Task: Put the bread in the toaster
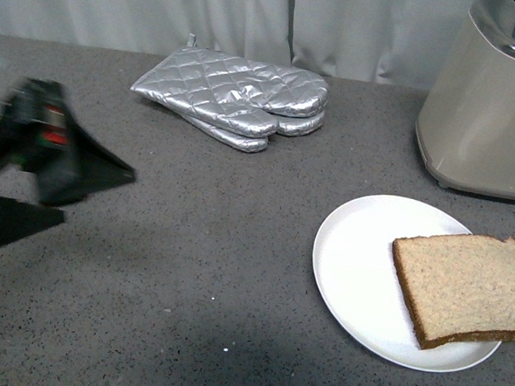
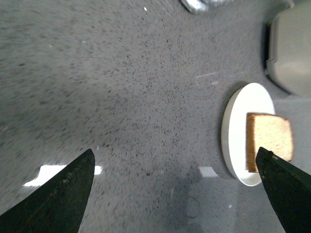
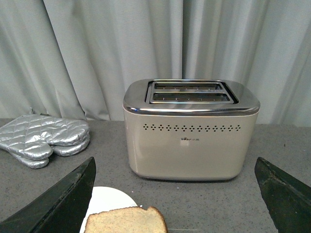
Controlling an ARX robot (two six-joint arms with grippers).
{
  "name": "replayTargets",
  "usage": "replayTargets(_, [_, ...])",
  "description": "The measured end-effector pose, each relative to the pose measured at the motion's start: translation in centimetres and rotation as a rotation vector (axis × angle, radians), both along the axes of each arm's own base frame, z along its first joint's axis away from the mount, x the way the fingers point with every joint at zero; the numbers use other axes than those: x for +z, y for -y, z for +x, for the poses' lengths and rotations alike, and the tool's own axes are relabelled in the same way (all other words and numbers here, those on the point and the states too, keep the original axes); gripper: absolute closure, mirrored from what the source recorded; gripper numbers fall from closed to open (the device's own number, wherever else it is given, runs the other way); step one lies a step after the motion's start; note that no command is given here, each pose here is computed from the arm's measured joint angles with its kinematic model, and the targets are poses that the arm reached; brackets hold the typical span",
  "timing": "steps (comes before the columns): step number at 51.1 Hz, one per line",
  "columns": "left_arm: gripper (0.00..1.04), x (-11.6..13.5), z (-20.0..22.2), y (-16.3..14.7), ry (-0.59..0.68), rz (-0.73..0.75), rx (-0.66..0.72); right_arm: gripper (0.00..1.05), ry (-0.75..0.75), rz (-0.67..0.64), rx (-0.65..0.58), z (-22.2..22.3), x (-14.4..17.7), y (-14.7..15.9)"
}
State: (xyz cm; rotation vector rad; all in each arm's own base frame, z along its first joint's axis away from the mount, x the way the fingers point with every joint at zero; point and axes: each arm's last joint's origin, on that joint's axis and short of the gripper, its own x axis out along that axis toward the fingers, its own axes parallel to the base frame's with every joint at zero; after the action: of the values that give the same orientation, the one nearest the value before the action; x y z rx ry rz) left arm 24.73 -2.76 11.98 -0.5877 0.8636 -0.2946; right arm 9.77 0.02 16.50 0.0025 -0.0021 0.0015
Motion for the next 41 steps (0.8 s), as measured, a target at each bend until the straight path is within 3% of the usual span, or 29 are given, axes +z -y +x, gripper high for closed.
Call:
replayTargets(6, [0.08,2.4,-4.9,-5.1,0.083,-0.067,0.164,0.09,0.000,0.000,0.000,0.0,0.0,0.0])
replayTargets(8, [0.19,2.7,-6.7,-6.4,0.371,0.152,0.294,0.09,0.000,0.000,0.000,0.0,0.0,0.0])
replayTargets(10, [0.26,2.9,-8.2,-6.9,0.542,0.295,0.341,0.09,0.000,0.000,0.000,0.0,0.0,0.0])
replayTargets(12, [0.35,3.2,-10.0,-6.9,0.669,0.398,0.346,0.09,0.000,0.000,0.000,0.0,0.0,0.0])
replayTargets(16, [0.53,4.2,-12.3,-6.2,0.774,0.508,0.317,0.09,0.000,0.000,0.000,0.0,0.0,0.0])
replayTargets(29, [1.01,5.0,-15.0,-4.5,0.868,0.582,0.322,0.09,-0.001,0.000,0.001,0.0,0.0,0.0])
replayTargets(41, [1.01,5.0,-15.0,-2.9,0.877,0.580,0.303,0.09,-0.001,0.000,-0.001,0.0,0.0,0.0])
